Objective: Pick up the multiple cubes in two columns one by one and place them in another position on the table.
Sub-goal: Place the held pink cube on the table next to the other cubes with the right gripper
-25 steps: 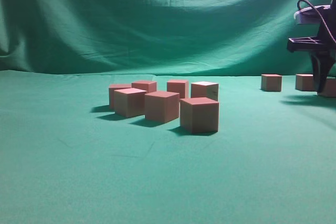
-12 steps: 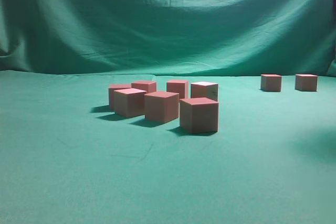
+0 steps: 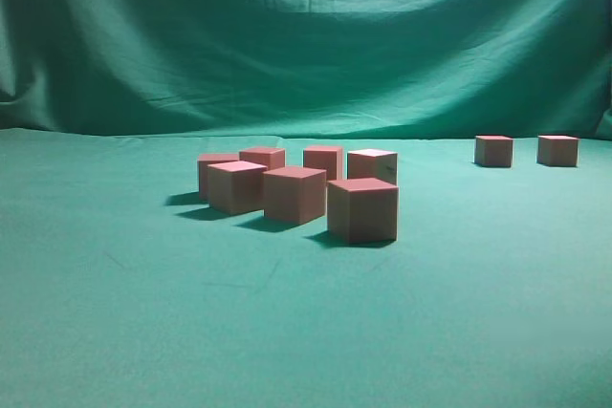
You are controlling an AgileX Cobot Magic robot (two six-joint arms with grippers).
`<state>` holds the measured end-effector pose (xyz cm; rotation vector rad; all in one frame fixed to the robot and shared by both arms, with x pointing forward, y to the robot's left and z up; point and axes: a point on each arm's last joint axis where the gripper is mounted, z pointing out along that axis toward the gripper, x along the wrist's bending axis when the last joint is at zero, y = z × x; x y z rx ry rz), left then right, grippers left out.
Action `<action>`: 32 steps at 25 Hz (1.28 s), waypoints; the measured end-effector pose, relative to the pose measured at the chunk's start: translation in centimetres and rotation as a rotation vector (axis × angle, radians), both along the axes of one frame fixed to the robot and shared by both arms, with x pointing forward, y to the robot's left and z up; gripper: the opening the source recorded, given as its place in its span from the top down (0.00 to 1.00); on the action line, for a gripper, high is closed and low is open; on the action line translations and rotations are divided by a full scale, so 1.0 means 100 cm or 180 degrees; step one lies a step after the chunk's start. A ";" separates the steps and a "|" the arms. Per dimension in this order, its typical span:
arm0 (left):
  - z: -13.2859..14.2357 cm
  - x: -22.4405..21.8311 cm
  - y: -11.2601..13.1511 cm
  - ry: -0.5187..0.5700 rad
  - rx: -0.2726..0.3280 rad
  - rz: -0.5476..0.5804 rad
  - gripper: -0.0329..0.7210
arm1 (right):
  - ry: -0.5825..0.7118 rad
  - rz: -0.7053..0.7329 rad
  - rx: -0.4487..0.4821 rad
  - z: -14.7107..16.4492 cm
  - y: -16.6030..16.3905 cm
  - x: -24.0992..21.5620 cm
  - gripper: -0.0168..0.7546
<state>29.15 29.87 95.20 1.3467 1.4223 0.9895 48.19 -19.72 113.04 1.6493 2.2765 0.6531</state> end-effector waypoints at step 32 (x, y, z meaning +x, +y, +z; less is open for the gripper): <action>0.000 0.000 0.000 0.0000 0.0000 0.0006 0.96 | 0.0351 0.2197 -0.0563 -0.163 0.145 -0.061 0.62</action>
